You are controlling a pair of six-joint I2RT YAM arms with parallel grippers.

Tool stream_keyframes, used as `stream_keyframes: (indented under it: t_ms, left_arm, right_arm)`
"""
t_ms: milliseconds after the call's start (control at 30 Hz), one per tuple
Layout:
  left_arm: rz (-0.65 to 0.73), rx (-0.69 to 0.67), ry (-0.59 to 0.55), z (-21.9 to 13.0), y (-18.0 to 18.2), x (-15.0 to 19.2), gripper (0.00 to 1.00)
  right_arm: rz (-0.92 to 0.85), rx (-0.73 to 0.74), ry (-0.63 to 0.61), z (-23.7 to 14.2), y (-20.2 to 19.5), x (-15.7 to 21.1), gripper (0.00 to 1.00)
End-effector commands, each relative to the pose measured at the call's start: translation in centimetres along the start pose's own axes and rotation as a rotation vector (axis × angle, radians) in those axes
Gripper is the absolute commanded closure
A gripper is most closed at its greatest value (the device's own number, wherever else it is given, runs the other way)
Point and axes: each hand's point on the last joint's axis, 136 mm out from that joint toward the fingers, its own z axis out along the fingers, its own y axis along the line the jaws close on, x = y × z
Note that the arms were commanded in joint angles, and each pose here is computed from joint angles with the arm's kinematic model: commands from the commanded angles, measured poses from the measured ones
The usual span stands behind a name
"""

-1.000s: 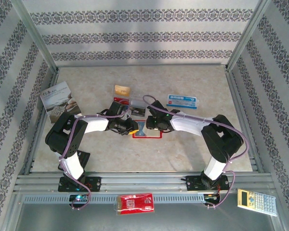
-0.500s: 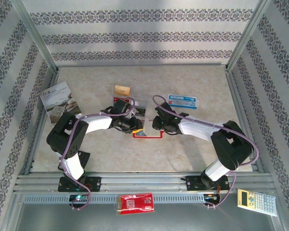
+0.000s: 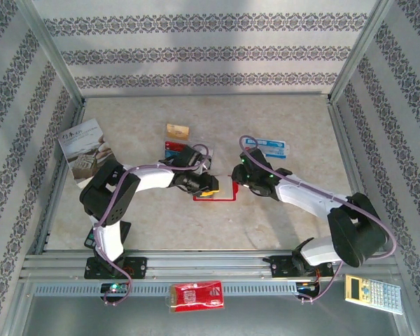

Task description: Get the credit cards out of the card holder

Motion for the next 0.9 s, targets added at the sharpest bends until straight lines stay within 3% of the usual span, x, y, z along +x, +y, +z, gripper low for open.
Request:
stream_keyframes:
  t_ms: [0,400,600,867]
  left_arm:
    - [0.042,0.017,-0.023,-0.9,-1.8,-0.6,0.63]
    - [0.109,-0.217,-0.154,-6.6,1.5,-2.5,0.59]
    - [0.096,-0.293,-0.152,-6.3,2.9,-3.0,0.7]
    - [0.051,-0.312,-0.116,-5.0,4.0,-3.1,0.75]
  right_arm:
    - [-0.001,-0.015,-0.044,-0.7,0.1,-0.9,0.65]
    - [-0.055,-0.237,-0.002,-1.4,5.6,-1.1,0.66]
    - [0.003,-0.32,0.101,0.9,7.4,0.7,0.73]
    - [0.069,-0.331,0.191,3.2,7.4,2.5,0.79]
